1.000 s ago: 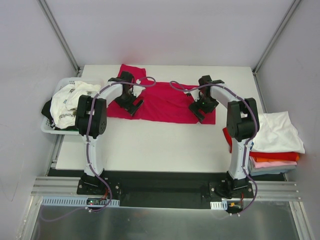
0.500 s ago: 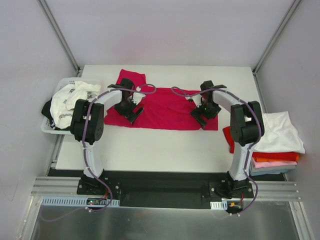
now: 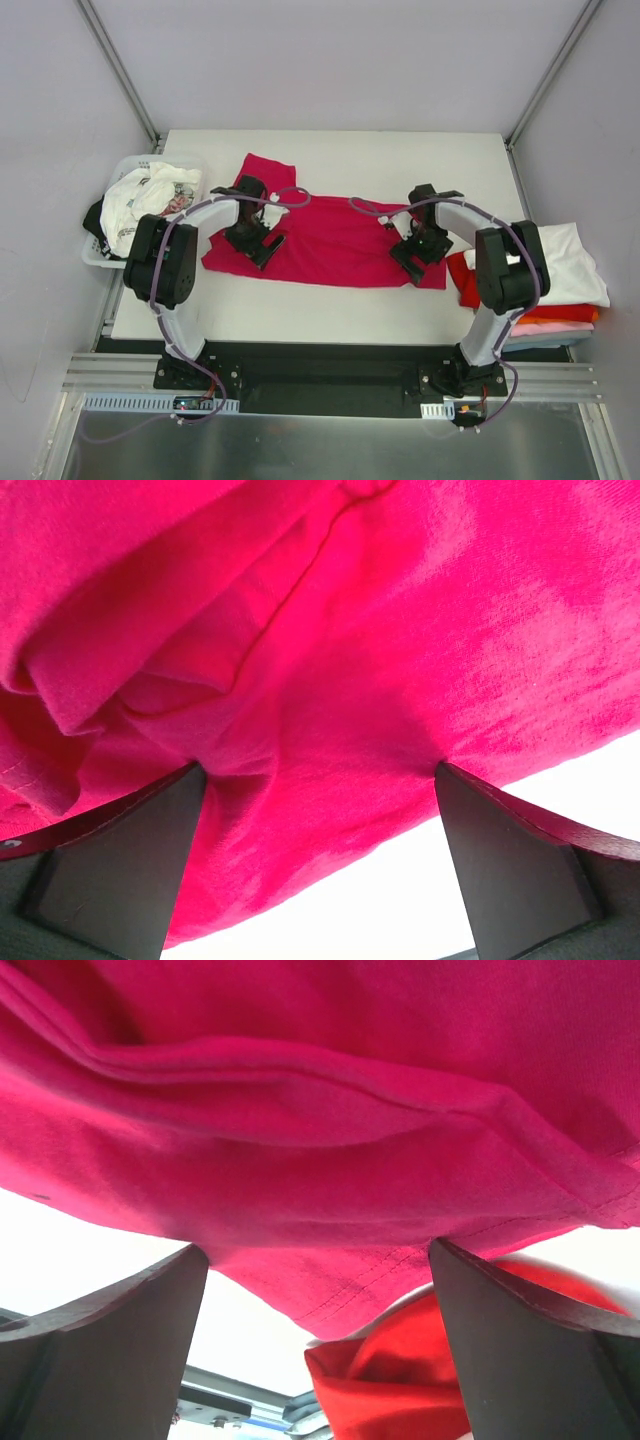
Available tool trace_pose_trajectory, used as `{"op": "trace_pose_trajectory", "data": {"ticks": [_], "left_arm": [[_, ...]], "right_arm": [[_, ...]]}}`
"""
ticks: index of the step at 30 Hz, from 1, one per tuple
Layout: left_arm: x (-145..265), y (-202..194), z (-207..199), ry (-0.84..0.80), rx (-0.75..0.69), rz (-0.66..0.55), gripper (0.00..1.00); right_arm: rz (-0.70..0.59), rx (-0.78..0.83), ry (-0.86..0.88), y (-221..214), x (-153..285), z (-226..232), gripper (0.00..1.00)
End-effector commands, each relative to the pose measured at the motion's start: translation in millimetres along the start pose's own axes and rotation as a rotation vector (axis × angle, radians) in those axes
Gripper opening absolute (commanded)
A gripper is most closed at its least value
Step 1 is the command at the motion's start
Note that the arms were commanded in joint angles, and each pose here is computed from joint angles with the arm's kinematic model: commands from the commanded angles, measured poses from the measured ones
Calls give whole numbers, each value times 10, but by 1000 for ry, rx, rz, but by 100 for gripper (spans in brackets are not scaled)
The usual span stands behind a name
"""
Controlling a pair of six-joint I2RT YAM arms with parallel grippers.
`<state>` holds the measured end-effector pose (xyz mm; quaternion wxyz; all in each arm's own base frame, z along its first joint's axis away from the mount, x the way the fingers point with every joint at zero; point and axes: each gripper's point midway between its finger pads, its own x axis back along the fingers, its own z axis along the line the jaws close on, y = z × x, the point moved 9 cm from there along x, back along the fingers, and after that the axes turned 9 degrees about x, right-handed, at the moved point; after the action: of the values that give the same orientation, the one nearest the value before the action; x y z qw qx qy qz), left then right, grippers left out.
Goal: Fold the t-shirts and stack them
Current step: Fold the flattened tshirt in 1/3 of the way
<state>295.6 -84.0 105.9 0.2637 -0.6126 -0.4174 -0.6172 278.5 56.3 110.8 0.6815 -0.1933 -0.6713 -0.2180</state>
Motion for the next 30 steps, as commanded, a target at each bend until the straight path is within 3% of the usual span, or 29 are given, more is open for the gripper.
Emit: {"op": "trace_pose_trajectory", "data": {"ticks": [1,14,19,25,30], "left_arm": [[-30,-300,-209,-48,39,108,99],[-10,-732,-427,-31,-1,146,99],[210,-676,-449,-21,-41,22,99],[700,-181,-401,46,-115,-218,99],[943,210,-307,114,-176,-322,99]], "right_arm": [[5,-18,-17,-125,66,107,96],[15,-36,-4,-289,11,275,96],[-48,-36,-134,-266,167,261,97],[-199,-55,-317,-61,701,82,96],[-222,-34,-423,115,942,-123,97]]}}
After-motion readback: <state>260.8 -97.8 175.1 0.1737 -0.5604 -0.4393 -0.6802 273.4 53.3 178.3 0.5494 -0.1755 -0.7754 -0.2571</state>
